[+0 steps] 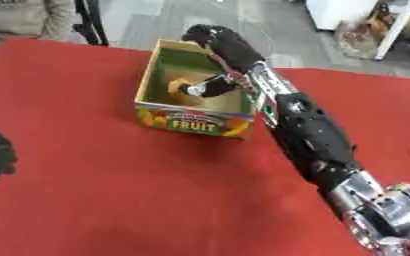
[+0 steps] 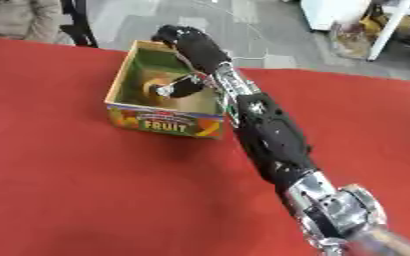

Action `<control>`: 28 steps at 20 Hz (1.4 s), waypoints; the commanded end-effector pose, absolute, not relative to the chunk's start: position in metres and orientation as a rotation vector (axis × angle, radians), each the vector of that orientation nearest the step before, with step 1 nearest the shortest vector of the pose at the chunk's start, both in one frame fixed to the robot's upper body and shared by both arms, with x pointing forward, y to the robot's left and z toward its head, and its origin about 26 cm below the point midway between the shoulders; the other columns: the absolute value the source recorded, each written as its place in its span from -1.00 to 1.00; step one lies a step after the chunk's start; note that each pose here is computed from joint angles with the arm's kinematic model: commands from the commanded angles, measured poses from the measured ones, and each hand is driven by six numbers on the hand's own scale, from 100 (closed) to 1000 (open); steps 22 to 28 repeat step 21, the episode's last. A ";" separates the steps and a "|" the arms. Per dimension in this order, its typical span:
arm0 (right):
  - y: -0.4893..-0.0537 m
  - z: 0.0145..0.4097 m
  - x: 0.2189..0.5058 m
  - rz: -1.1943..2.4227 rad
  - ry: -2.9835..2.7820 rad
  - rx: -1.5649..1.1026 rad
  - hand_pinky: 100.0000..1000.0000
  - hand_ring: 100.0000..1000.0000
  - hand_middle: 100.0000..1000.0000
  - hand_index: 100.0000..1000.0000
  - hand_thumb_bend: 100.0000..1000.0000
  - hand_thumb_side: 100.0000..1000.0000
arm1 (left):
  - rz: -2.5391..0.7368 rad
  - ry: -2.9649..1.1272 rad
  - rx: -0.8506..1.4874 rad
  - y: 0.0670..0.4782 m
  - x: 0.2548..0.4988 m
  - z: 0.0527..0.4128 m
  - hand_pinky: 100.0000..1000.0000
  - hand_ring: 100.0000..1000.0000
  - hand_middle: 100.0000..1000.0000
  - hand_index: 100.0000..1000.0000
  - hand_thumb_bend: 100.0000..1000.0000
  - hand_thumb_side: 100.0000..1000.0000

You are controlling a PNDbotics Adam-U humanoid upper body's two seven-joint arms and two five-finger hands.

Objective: Pick up objects on the table and place them in the box.

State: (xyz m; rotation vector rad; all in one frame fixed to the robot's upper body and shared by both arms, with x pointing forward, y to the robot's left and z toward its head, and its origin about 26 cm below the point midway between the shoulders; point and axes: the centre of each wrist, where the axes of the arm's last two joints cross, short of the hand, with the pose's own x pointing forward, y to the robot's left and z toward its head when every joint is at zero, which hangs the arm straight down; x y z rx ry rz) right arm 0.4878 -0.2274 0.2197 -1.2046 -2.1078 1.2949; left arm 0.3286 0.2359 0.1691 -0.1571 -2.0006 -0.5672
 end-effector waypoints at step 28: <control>-0.263 0.208 0.369 0.435 -2.332 -0.369 0.06 0.29 0.21 0.65 -0.25 -0.41 | -0.455 -1.961 0.039 0.276 0.318 0.159 -0.19 -0.08 -0.08 0.05 -0.20 -0.40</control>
